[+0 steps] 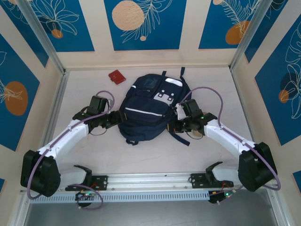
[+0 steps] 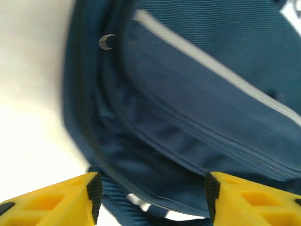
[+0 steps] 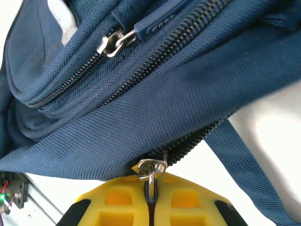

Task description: Pack books, pencil case, and school supplies into a backpack

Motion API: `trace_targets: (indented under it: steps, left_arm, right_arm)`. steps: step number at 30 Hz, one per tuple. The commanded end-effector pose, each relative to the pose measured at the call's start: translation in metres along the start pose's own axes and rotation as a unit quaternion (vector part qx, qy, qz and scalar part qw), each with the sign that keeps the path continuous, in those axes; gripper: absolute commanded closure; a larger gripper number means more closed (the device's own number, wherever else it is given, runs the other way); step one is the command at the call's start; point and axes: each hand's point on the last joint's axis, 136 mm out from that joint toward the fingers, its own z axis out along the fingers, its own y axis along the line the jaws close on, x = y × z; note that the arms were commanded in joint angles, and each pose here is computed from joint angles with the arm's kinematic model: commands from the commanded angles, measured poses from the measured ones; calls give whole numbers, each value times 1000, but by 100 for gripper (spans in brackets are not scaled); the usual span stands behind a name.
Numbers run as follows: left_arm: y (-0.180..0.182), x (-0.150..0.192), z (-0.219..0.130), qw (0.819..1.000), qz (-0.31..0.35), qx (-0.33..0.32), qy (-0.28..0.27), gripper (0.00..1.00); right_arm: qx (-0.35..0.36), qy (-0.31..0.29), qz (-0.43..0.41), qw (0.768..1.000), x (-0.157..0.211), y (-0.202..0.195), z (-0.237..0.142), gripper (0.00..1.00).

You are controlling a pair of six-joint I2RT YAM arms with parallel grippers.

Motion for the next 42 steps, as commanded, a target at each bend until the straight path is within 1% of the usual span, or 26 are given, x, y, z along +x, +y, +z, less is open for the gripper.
trace_targets:
  steps: [1, 5, 7, 10, 15, 19, 22, 31, 33, 34, 35, 38, 39, 40, 42]
  left_arm:
    - [-43, 2, -15, 992, 115, 49, 4, 38]
    - [-78, 12, -12, 971, 226, 71, 11, 36]
    - [-93, 20, -5, 955, 285, 76, 18, 37]
    - [-105, 27, 9, 935, 347, 69, 28, 37]
    - [-116, 38, 26, 905, 415, 83, 47, 41]
    - [-122, 57, 33, 882, 452, 112, 76, 44]
    - [-125, 66, 36, 872, 465, 128, 86, 44]
    - [-130, 77, 48, 859, 482, 142, 97, 48]
    - [-126, 78, 53, 857, 490, 126, 98, 53]
    - [-123, 77, 55, 857, 493, 116, 97, 58]
    - [-121, 76, 57, 857, 496, 106, 94, 64]
    - [-111, 66, 60, 859, 502, 66, 77, 87]
    - [-108, 61, 60, 860, 502, 51, 69, 95]
    - [-105, 58, 58, 861, 504, 40, 62, 100]
    - [-102, 52, 53, 863, 503, 25, 48, 100]
  right_arm:
    - [-47, -19, -31, 998, -19, 35, 4, 100]
    - [-54, -14, -37, 998, -24, 47, 12, 100]
    - [-55, -12, -36, 998, -26, 49, 15, 100]
    - [-56, -11, -31, 998, -28, 50, 17, 100]
    - [-55, -7, -24, 998, -27, 49, 18, 100]
    - [-53, -3, -19, 998, -25, 47, 20, 100]
    - [-50, -1, -16, 999, -25, 45, 21, 100]
    - [-43, 2, -8, 999, -27, 43, 22, 100]
    - [-40, 0, -4, 999, -28, 41, 21, 100]
    - [-39, 0, -2, 999, -28, 41, 21, 100]
    - [-37, -1, 0, 999, -28, 39, 20, 100]
    - [-20, 2, 8, 1000, -27, 31, 19, 100]
    - [-7, 2, 10, 1000, -25, 25, 17, 100]
    - [13, 2, 14, 1000, -24, 16, 16, 100]
    - [53, 0, 27, 998, -23, -6, 10, 100]
